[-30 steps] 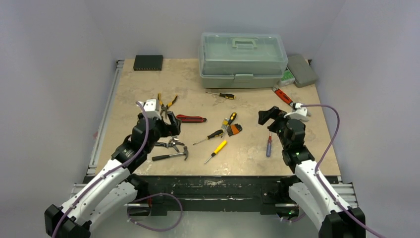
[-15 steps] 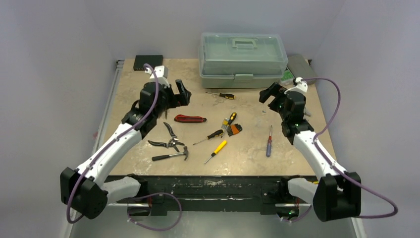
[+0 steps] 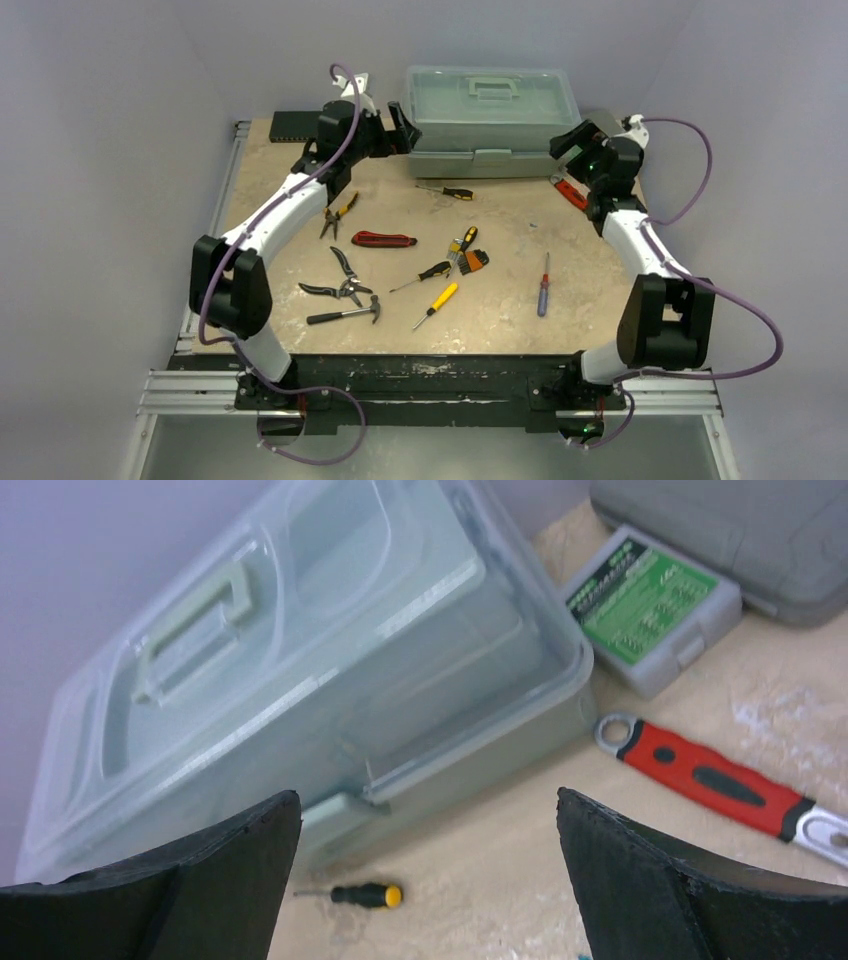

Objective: Pack the tool kit

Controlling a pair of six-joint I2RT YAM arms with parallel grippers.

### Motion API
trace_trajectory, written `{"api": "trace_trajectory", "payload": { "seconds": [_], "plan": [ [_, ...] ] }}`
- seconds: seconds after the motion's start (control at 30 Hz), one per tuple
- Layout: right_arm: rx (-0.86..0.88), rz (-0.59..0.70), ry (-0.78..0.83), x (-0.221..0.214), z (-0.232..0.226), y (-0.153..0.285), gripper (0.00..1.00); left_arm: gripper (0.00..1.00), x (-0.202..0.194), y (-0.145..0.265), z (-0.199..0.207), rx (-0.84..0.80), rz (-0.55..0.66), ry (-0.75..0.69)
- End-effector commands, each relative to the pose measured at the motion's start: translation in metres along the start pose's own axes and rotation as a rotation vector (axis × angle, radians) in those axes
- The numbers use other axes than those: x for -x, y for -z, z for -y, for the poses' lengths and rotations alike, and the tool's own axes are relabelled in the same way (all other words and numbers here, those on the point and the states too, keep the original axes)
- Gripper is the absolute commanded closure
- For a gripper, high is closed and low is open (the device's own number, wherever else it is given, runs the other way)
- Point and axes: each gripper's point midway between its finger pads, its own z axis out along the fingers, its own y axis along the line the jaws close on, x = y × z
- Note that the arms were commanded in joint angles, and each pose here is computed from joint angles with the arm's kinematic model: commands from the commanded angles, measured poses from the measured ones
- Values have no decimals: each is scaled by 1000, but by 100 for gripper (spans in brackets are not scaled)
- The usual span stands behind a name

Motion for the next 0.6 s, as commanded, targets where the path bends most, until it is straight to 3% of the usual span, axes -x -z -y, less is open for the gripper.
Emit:
{"api": "trace_trajectory", "payload": {
  "seconds": [0.0, 0.27, 0.57],
  "plan": [
    [78, 122, -4, 58, -28, -10, 1, 2, 45, -24, 25, -118, 112, -36],
    [81, 146, 8, 93, -11, -55, 1, 2, 58, -78, 16, -113, 118, -36],
    [108, 83, 9, 83, -4, -112, 1, 2, 45, -120, -6, -79, 91, 9]
  ]
}}
